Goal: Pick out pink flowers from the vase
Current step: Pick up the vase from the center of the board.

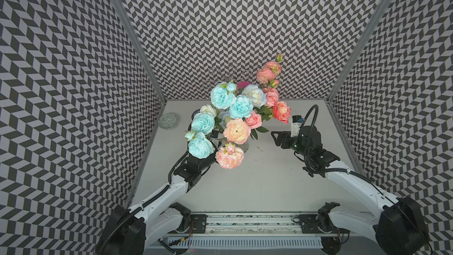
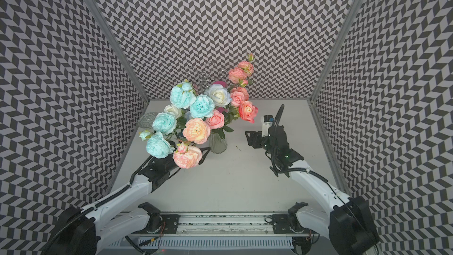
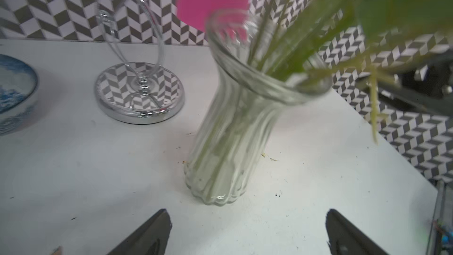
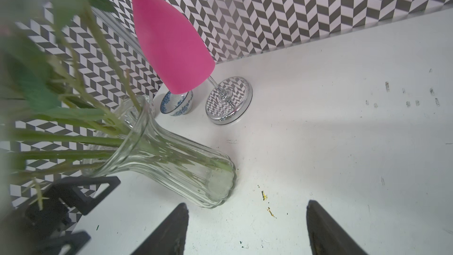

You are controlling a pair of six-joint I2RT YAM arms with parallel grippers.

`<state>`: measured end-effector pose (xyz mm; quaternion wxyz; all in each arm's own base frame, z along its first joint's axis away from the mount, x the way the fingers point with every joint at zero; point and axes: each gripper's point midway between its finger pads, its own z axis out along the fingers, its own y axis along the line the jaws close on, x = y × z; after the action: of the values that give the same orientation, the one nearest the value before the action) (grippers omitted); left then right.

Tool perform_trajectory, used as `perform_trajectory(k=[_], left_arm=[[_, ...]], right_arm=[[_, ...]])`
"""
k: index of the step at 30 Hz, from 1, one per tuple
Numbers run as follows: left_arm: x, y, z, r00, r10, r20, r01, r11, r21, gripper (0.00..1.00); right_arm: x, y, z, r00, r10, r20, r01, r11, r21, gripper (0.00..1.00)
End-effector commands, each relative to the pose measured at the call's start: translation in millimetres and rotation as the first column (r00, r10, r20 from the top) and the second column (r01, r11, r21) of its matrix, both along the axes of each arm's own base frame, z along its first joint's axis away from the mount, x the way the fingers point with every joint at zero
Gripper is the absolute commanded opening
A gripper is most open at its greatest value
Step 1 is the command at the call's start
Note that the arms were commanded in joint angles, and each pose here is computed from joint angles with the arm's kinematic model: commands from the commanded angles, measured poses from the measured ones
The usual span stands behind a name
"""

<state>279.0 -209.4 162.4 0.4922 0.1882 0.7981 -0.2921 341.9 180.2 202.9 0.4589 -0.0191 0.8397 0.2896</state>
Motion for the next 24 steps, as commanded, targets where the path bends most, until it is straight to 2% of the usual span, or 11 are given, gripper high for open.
perform_trajectory(k=[1,5,12,24], left_arm=[[11.3,-8.8,25.3,0.972,0.051,0.231,-0.055,0.998,0.010,1.00],[22.3,-3.6,45.2,0.933,0.143,0.330,-0.130,0.990,-0.059,1.00],[23.7,-8.5,68.6,0.869,0.168,0.465,-0.125,0.985,-0.123,1.00],[57.0,-16.8,73.3,0.809,0.262,0.527,-0.212,0.965,-0.154,1.00]], right_arm=[[8.1,14.7,19.5,0.998,0.054,0.024,-0.055,0.998,0.028,0.75],[6.2,30.0,17.0,0.989,0.146,-0.004,-0.146,0.989,0.026,0.75],[3.3,34.4,6.8,0.984,0.167,-0.065,-0.164,0.985,0.046,0.74],[2.2,32.4,1.8,0.979,0.178,-0.099,-0.177,0.984,0.019,0.74]])
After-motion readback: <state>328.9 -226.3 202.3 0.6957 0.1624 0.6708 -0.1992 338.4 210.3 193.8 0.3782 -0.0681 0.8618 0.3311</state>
